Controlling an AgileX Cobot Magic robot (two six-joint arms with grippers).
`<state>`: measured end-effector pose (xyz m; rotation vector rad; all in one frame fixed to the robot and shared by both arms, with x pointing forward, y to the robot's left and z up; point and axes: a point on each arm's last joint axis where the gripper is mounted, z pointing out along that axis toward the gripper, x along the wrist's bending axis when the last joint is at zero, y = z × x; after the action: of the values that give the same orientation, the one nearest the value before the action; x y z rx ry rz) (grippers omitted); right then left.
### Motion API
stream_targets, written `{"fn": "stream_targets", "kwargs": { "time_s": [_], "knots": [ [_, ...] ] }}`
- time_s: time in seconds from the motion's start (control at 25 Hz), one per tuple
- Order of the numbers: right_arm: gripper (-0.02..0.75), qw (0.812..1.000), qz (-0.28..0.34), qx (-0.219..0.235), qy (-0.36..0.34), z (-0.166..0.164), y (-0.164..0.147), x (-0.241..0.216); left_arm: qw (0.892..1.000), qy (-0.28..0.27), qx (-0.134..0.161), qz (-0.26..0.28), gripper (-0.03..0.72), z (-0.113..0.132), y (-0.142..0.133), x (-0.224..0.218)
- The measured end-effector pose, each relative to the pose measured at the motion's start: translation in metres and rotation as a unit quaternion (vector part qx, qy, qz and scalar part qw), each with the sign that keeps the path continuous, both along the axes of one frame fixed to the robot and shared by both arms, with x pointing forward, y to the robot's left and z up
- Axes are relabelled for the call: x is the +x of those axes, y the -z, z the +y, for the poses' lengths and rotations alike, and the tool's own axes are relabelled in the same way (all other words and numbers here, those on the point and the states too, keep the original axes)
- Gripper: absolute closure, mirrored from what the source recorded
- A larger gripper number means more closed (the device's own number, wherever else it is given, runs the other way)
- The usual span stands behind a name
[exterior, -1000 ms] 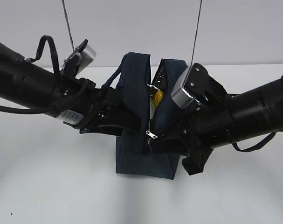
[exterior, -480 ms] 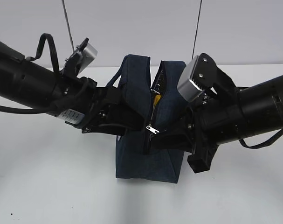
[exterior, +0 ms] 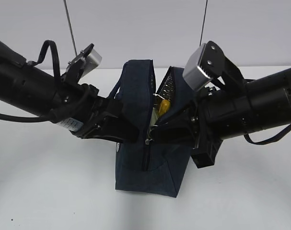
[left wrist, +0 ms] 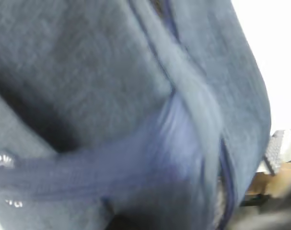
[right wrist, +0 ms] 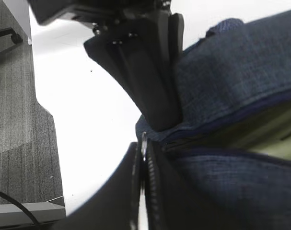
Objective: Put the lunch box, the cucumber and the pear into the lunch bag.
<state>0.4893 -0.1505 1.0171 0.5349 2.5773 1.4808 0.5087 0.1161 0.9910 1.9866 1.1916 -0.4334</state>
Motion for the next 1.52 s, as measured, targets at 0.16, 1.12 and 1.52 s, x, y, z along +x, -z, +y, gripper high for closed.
{"fn": "stream_targets", "kwargs": {
  "time_s": [0.16,1.12,1.52],
  "knots": [
    [0.732,1.0,0.0,0.001,0.001,0.0,-0.001,0.0,1.0,-0.002,0.001,-0.002,0.535,-0.001,0.0,0.0],
    [0.732,0.998,-0.037,0.012,0.041,0.001,-0.02,0.016,0.999,0.03,0.015,-0.019,0.545,-0.011,0.002,-0.007],
    [0.732,0.995,-0.06,0.006,0.076,-0.001,-0.027,0.028,0.999,0.038,0.022,-0.024,0.697,-0.011,0.002,-0.009]
  ]
}}
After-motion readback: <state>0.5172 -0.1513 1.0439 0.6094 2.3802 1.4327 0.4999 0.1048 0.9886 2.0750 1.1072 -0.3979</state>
